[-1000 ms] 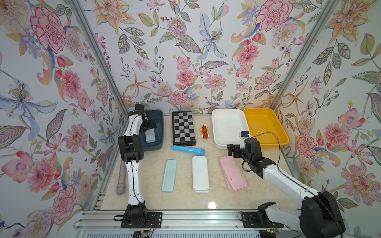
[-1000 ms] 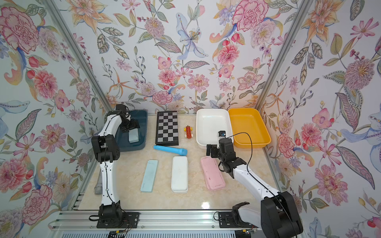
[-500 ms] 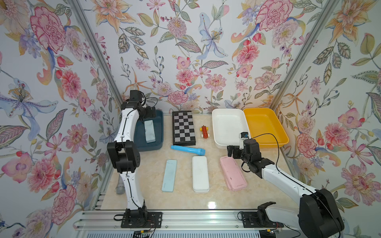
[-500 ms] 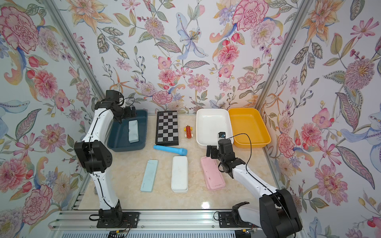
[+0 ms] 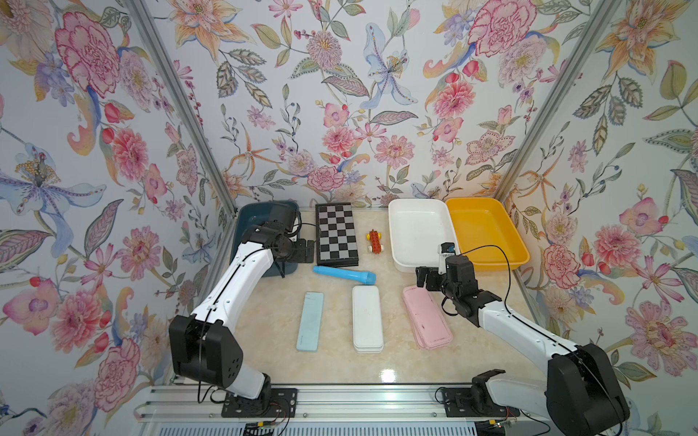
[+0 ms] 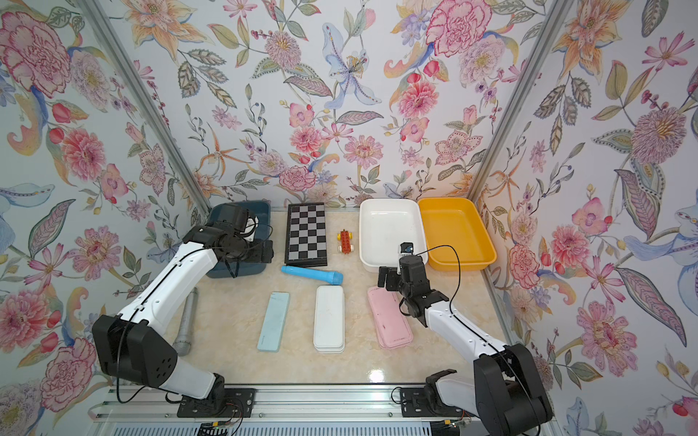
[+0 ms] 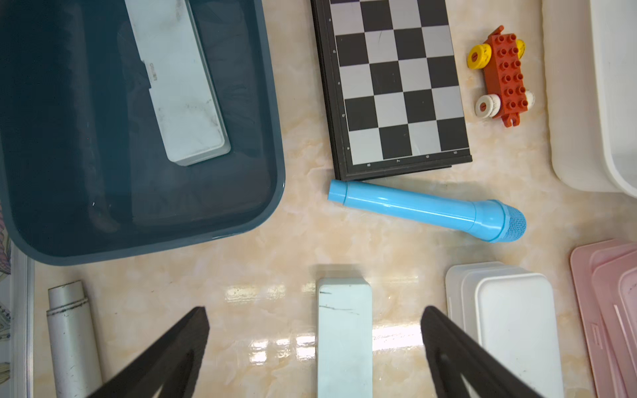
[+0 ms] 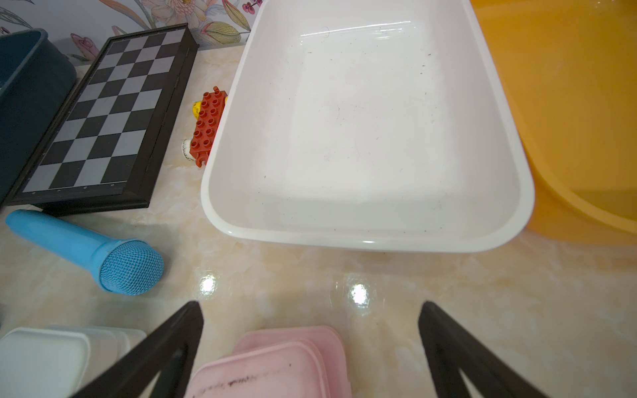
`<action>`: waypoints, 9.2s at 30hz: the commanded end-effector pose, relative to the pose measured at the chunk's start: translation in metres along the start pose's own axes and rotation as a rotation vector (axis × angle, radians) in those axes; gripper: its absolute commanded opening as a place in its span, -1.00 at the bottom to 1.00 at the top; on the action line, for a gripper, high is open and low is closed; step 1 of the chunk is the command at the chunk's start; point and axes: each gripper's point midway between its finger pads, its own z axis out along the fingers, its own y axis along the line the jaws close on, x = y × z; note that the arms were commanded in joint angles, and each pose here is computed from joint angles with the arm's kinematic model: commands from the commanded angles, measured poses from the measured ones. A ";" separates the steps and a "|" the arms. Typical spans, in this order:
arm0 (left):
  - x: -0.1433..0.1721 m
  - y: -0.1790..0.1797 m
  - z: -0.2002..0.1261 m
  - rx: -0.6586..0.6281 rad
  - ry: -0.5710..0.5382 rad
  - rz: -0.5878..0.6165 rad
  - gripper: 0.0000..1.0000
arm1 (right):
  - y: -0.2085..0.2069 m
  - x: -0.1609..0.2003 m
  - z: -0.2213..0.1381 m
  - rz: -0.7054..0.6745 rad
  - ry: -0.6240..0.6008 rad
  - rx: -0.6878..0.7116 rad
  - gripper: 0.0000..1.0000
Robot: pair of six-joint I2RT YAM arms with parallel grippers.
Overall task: Place the pencil cases by color into the storage box
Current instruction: Place the pencil case at the storage box, then pick up the pencil case from the center of the board, then place the pencil case at the storage box, then pick up the pencil case from the center of the board.
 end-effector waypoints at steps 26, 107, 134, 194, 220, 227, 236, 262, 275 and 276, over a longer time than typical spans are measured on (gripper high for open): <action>0.195 -0.039 0.091 -0.108 0.278 0.046 0.97 | 0.017 0.009 -0.027 -0.049 0.057 -0.018 1.00; -0.127 0.132 0.180 -0.131 0.035 -0.252 -0.13 | 0.015 0.019 -0.016 -0.061 0.095 0.017 1.00; -0.110 0.171 0.234 -0.132 0.128 -0.294 0.50 | 0.070 0.009 -0.035 -0.180 0.348 -0.083 1.00; -0.153 0.026 -0.013 -0.120 -0.242 -0.010 0.97 | 0.034 0.111 -0.100 -0.203 0.841 0.008 1.00; -0.137 0.000 0.000 -0.085 -0.226 0.036 0.96 | 0.020 0.129 -0.079 -0.219 0.977 0.040 1.00; -0.136 -0.006 0.004 -0.072 -0.223 0.048 0.97 | 0.020 0.136 -0.072 -0.223 1.012 0.043 1.00; -0.137 -0.012 0.006 -0.045 -0.224 0.052 0.96 | 0.018 0.141 -0.068 -0.224 1.017 0.069 1.00; -0.118 -0.112 0.035 0.329 -0.120 0.142 0.96 | 0.026 0.113 -0.078 -0.214 0.943 0.063 0.73; -0.118 -0.192 0.036 0.784 0.004 0.096 0.96 | 0.035 0.060 -0.084 -0.198 0.805 0.022 0.75; -0.119 -0.200 0.030 0.822 0.000 0.108 0.96 | 0.036 0.058 -0.083 -0.196 0.797 0.016 0.75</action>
